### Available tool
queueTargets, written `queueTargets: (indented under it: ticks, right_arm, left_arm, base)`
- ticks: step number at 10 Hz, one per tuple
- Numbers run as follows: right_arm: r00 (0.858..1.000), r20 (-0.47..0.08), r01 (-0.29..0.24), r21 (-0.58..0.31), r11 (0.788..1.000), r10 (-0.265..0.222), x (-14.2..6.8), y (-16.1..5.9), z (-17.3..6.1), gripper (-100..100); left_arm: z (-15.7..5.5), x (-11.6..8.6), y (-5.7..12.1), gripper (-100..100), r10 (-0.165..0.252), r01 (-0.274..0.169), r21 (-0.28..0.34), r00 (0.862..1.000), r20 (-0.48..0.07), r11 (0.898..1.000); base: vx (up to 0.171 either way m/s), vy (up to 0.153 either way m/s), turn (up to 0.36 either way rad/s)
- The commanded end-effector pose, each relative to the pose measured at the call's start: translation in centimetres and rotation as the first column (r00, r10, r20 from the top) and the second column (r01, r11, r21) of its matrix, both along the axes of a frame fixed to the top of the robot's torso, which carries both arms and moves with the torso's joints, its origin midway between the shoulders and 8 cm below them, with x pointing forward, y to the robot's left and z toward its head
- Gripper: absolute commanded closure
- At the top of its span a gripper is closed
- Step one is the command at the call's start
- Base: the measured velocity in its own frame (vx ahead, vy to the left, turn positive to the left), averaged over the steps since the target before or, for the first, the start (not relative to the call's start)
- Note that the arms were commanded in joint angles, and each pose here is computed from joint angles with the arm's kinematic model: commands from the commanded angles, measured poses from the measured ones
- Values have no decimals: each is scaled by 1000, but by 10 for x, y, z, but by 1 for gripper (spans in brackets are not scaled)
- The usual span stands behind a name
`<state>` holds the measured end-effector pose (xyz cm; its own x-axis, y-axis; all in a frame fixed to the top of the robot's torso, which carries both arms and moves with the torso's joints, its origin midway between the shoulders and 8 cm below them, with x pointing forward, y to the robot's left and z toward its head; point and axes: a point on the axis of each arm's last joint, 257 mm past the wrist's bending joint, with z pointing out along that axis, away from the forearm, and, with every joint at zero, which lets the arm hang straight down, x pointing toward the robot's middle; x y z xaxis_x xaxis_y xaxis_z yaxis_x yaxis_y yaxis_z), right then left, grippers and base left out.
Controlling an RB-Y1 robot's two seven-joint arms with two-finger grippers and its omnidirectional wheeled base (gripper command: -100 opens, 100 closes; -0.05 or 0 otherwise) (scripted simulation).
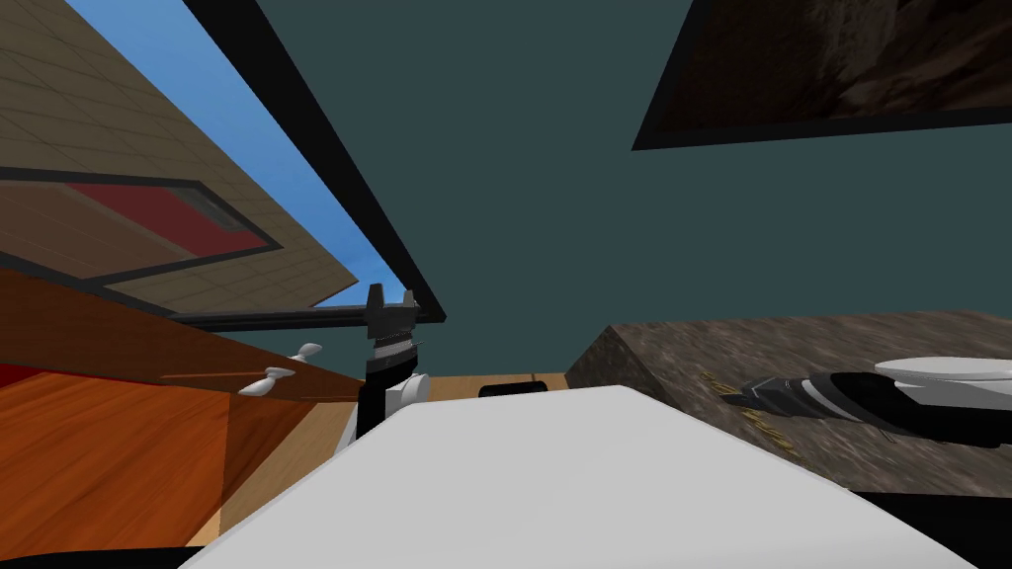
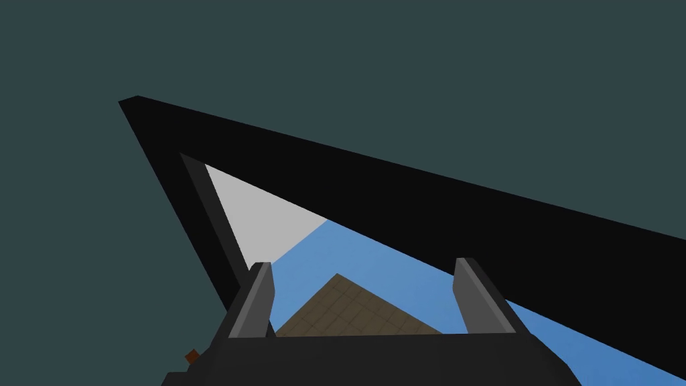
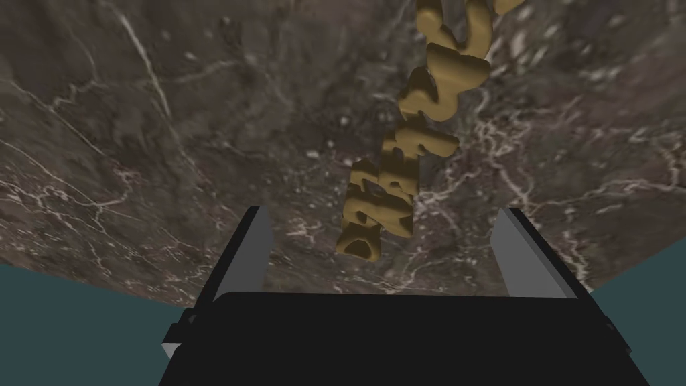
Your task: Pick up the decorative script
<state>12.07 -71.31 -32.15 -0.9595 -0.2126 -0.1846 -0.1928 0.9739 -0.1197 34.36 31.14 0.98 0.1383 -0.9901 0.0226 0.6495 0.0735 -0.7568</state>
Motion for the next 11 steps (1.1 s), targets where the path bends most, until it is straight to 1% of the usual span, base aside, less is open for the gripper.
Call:
queueTargets:
  ticks: [1, 2, 3, 4, 5, 6, 10, 11]
  right_arm:
    - [1000, 0, 0, 0, 1000, 0, 0, 0, 0, 0]
    - [999, 2, 34, -1, 999, -34, -4, -2, -6, -100]
    - [998, 3, 57, -1, 998, -57, -6, -3, -11, -100]
    - [996, 4, 91, -2, 996, -91, -10, -5, -17, -100]
    - [998, 3, 68, -2, 998, -68, -7, -4, -14, -100]
    - [997, 4, 74, -2, 997, -74, -6, -4, -14, 100]
    - [997, 4, 73, 0, 997, -73, -6, -4, -14, 100]
    - [997, 4, 73, -1, 997, -73, -6, -4, -14, 0]
  left_arm:
    - [0, 0, 0, 0, 0, 0, 0, 1000, 0, 1000]
    - [0, 0, 0, 0, 0, 0, 0, 1000, 0, 1000]
    - [0, 0, 0, 0, 0, 0, 0, 1000, 0, 1000]
    - [0, 0, 0, 0, 0, 0, 0, 1000, 0, 1000]
    - [0, 0, 0, 0, 0, 0, 0, 1000, 0, 1000]
    - [0, 0, 0, 0, 0, 0, 0, 1000, 0, 1000]
    - [0, 0, 0, 0, 0, 0, 0, 1000, 0, 1000]
    - [0, 0, 0, 0, 0, 0, 0, 1000, 0, 1000]
  base:
    - [0, 0, 0]
    - [-67, -7, 223]
    - [-132, -13, 336]
    - [-174, -35, 322]
    - [-80, -22, 64]
    - [-12, -4, -13]
    - [-2, 0, 1]
    - [0, 0, 0]
